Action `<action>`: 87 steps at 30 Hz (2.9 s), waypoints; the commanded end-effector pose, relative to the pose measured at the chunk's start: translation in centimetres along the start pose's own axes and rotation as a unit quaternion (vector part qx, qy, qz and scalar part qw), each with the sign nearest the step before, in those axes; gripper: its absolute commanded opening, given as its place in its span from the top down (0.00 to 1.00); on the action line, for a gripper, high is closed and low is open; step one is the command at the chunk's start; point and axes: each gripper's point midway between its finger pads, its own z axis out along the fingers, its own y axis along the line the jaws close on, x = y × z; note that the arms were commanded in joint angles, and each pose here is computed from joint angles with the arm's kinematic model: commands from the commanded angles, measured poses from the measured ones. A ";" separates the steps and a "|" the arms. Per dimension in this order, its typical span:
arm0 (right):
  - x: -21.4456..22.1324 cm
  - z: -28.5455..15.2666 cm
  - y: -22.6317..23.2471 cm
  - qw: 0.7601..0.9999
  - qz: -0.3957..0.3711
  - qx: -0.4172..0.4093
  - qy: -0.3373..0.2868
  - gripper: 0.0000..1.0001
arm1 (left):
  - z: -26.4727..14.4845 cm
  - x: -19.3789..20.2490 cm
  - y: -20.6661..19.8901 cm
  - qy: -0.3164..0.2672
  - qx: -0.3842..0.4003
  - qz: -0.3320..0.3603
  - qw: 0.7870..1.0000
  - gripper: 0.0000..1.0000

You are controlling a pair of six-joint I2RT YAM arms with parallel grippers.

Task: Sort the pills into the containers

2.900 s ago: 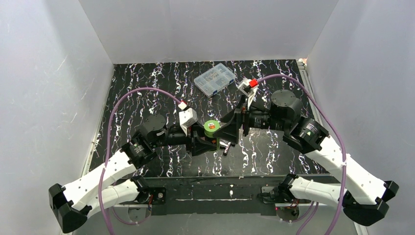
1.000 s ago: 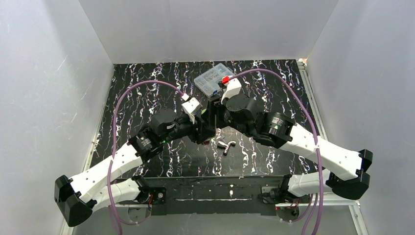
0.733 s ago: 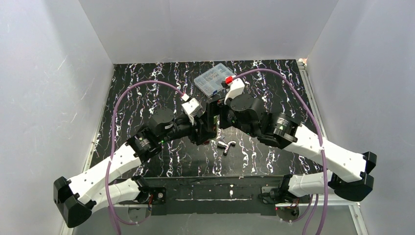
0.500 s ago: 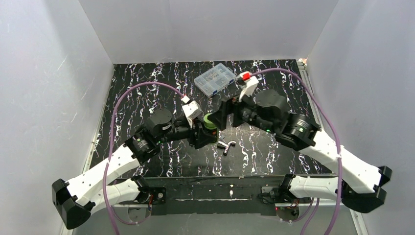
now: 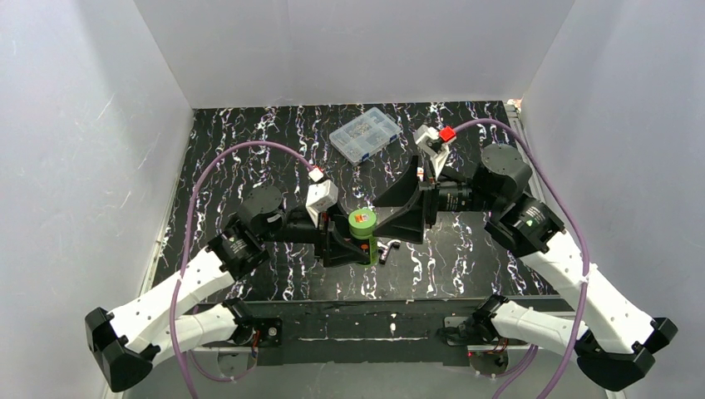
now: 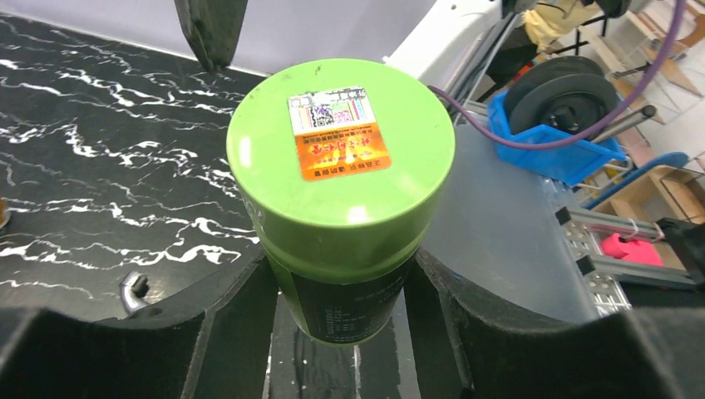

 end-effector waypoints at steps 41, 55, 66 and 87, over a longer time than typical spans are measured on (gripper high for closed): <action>-0.2 2.2 -6.1 0.965 -0.017 0.263 -0.008 0.69 | -1.0 -2.4 7.1 -0.020 -0.195 0.002 0.981 1.00; 0.3 4.6 -9.4 0.900 0.026 0.434 -0.028 0.40 | -1.8 -2.9 10.4 -0.016 -0.283 0.004 0.959 1.00; -1.5 3.0 -6.0 0.954 0.002 0.296 -0.039 0.02 | -1.2 -1.8 7.2 -0.008 -0.200 0.007 0.980 1.00; -1.4 0.0 1.9 0.995 -0.007 -0.098 -0.010 0.03 | 0.2 -3.1 -2.4 -0.016 0.075 -0.003 0.997 1.00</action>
